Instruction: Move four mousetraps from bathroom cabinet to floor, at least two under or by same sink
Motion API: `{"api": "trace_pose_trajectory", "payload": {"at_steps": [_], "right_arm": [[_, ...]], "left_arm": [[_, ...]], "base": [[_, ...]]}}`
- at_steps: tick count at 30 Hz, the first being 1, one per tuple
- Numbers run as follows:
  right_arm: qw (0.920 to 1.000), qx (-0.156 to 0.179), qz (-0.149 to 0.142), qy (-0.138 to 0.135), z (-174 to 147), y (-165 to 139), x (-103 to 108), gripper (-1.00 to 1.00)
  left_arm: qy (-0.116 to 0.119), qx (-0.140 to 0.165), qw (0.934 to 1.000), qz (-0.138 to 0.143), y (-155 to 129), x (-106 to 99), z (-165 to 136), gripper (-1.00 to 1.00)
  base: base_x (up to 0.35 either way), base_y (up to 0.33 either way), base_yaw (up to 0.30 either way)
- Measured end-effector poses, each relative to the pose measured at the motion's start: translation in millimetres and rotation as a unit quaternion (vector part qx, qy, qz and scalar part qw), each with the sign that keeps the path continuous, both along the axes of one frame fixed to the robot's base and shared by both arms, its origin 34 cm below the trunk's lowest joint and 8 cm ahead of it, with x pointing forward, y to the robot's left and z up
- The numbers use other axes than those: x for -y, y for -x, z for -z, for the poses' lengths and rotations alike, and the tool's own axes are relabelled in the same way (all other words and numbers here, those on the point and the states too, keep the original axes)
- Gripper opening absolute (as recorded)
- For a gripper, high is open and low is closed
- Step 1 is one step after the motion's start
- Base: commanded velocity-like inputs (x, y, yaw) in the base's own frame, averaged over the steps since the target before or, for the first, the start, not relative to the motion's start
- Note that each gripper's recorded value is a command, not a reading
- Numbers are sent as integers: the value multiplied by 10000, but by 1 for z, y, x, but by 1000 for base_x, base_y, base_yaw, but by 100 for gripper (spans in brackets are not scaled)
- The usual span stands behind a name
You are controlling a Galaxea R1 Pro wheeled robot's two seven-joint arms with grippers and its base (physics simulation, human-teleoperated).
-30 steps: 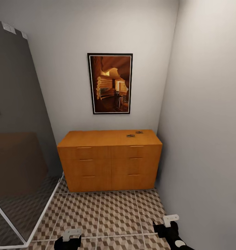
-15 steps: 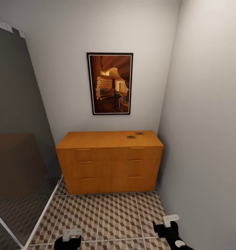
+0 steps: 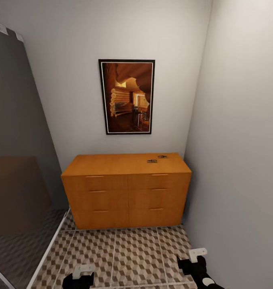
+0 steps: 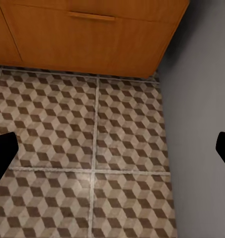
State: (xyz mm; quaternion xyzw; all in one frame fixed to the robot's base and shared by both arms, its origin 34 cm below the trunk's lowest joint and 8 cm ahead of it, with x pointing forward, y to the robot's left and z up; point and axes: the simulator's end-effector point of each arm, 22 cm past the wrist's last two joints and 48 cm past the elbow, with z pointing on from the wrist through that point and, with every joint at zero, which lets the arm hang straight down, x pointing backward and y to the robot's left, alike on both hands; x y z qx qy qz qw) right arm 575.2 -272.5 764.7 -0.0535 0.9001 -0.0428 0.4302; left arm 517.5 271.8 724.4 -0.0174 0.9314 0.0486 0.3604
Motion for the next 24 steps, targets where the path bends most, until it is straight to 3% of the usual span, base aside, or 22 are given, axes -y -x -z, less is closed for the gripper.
{"api": "trace_pose_trajectory", "payload": {"at_steps": [8, 24], "right_arm": [[10000, -2, -5, -4, 0, 0, 0, 100], [10000, -66, -17, -13, 6, 3, -1, 100]], "left_arm": [[-3, 1, 10000, -3, 0, 0, 0, 100], [-4, -61, 10000, -4, 3, 0, 5, 100]], "base": [[136, 0, 0], [13, 0, 0]]}}
